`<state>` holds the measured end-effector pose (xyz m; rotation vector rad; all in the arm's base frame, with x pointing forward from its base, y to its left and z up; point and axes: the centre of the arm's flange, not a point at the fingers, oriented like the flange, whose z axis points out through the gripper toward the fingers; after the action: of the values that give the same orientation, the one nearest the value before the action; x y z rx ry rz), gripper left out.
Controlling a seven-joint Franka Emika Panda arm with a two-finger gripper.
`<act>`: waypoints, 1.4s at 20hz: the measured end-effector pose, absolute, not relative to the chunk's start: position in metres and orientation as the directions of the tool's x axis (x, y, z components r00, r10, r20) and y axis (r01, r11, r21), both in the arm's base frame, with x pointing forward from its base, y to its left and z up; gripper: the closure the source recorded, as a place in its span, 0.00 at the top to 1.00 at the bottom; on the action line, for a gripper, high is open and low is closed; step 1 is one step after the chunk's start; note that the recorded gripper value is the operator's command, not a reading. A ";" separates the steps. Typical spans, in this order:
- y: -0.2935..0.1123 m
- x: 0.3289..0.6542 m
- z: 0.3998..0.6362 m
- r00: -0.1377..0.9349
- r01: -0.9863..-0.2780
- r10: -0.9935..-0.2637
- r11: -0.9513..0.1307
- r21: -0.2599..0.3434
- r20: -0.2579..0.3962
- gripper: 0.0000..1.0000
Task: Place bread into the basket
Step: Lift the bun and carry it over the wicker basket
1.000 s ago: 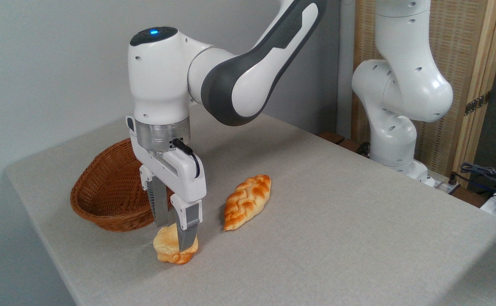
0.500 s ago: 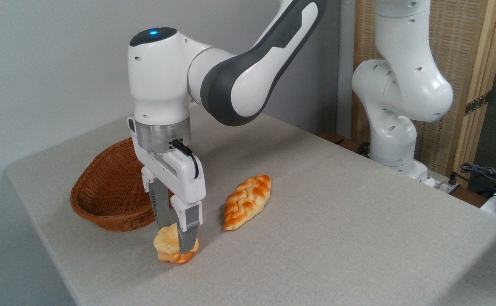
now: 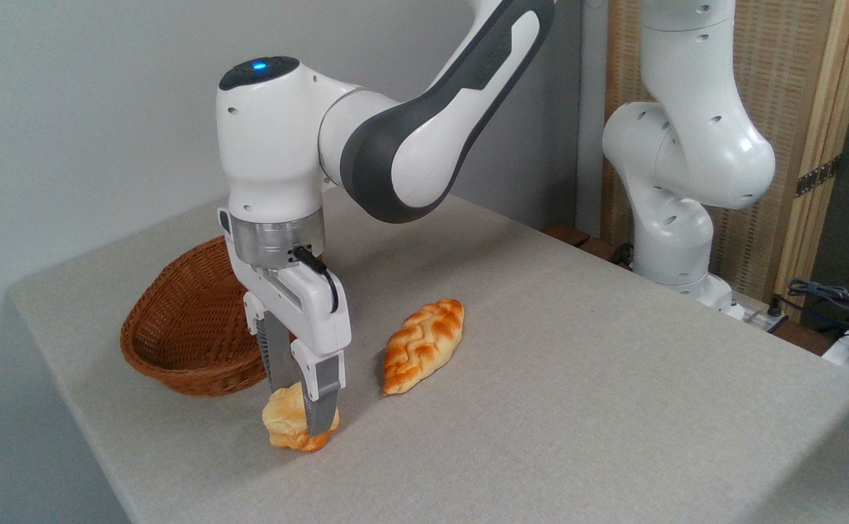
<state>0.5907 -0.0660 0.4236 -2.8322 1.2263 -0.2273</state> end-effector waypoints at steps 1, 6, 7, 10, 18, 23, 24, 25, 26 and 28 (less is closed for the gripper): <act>-0.066 0.591 0.424 0.675 -0.721 -0.728 -0.685 -0.101 0.116 0.54; -0.066 0.591 0.424 0.675 -0.721 -0.728 -0.685 -0.102 0.117 0.54; -0.066 0.591 0.424 0.675 -0.721 -0.728 -0.685 -0.102 0.117 0.54; -0.066 0.591 0.425 0.675 -0.721 -0.728 -0.685 -0.103 0.118 0.54; -0.084 0.591 0.487 0.672 -0.694 -0.701 -0.709 -0.125 0.239 0.54; -0.159 0.576 0.520 0.707 -0.642 -0.631 -0.762 -0.083 0.319 0.60; -0.177 0.571 0.519 0.712 -0.639 -0.624 -0.766 -0.070 0.321 0.60; -0.194 0.567 0.515 0.718 -0.638 -0.618 -0.768 -0.053 0.320 0.60; -0.209 0.563 0.510 0.724 -0.638 -0.614 -0.770 -0.034 0.316 0.71; -0.233 0.560 0.496 0.729 -0.639 -0.608 -0.769 -0.005 0.314 1.00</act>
<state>0.5597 -0.2329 0.4962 -3.0166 1.0914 -0.4881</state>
